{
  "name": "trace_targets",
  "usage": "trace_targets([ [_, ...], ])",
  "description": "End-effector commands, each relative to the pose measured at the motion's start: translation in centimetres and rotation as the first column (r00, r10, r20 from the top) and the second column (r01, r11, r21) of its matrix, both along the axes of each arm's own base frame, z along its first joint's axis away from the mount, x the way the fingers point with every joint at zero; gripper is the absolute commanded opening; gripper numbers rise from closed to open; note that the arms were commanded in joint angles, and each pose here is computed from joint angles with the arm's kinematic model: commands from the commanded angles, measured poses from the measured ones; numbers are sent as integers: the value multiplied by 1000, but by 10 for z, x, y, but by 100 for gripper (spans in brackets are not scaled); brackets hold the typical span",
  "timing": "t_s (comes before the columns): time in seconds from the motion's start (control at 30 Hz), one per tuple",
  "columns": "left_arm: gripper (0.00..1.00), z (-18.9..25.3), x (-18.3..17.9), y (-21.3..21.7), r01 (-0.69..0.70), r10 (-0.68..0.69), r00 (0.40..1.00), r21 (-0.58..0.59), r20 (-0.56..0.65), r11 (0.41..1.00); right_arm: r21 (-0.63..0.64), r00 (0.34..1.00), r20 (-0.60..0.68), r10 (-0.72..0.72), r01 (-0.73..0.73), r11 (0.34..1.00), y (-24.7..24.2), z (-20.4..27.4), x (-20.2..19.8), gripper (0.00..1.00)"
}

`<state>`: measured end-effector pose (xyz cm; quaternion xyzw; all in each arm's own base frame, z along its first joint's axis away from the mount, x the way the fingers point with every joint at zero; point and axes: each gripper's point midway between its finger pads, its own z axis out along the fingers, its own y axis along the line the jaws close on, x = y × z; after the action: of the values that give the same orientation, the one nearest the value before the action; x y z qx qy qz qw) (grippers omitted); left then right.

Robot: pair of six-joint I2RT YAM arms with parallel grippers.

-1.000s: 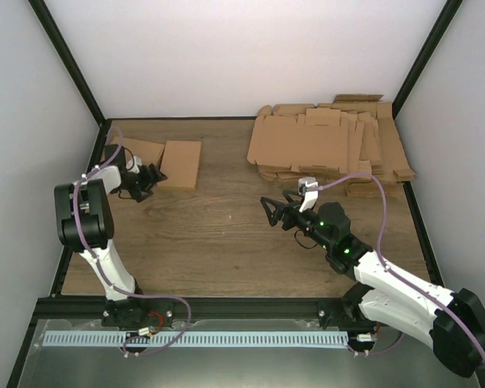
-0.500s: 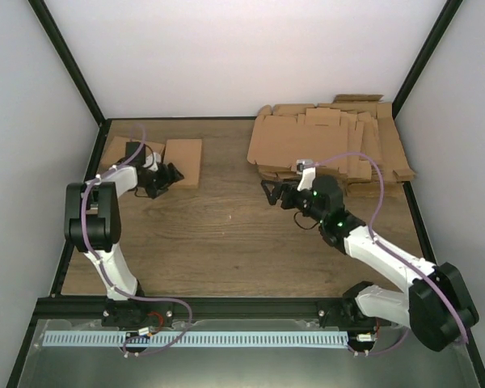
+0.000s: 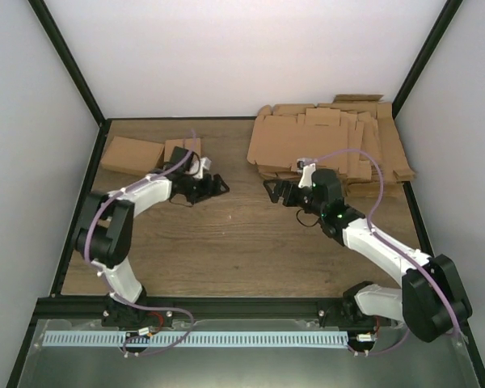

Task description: Fold the paper box

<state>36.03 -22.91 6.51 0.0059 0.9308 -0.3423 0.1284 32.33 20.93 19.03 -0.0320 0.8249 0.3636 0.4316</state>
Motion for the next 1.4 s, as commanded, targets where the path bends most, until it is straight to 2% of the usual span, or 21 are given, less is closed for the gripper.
trace_targets([
  [0.0, 85, 60, 37, 49, -159, 152, 972, 28, 178, 987, -3, 1000, 12, -6, 6, 1000, 1, 14, 15, 100],
  [0.13, 86, 74, 63, 110, -326, 287, 921, 119, 262, 938, -7, 1000, 6, 9, -9, 1000, 5, 16, 21, 100],
  [0.23, 87, 66, 83, 156, -462, 369, 867, 265, 335, 846, -13, 1000, 12, 11, -11, 1000, 5, 17, 21, 100],
  [0.37, 89, 54, 110, 178, -530, 395, 833, 351, 388, 772, -13, 1000, 17, 17, -17, 1000, 5, 19, 20, 100],
  [0.47, 90, 35, 126, 187, -531, 400, 842, 418, 363, 737, -8, 999, 23, 26, -26, 1000, 6, 22, 19, 100],
  [0.63, 89, 5, 136, 187, -480, 395, 876, 414, 277, 774, -10, 999, 26, 23, -23, 1000, 4, 23, 16, 100],
  [0.9, 90, -20, 146, 178, -394, 339, 919, 409, 204, 823, -29, 1000, 16, 19, -18, 999, 2, 16, 15, 100],
  [1.03, 88, -30, 146, 161, -341, 310, 940, 342, 145, 876, -27, 1000, 16, 22, -22, 999, 3, 16, 15, 100],
  [1.17, 82, -37, 136, 134, -267, 256, 964, 228, 77, 936, -34, 1000, 4, 23, -23, 999, 3, 12, 16, 100],
  [1.27, 79, -34, 111, 99, -178, 175, 984, 94, 34, 980, -40, 1000, -9, 20, -21, 999, 3, 7, 17, 100],
  [1.37, 78, -32, 68, 61, -94, 94, 995, -13, -19, 995, -51, 1000, -11, 8, -9, 999, 1, 7, 19, 100],
])
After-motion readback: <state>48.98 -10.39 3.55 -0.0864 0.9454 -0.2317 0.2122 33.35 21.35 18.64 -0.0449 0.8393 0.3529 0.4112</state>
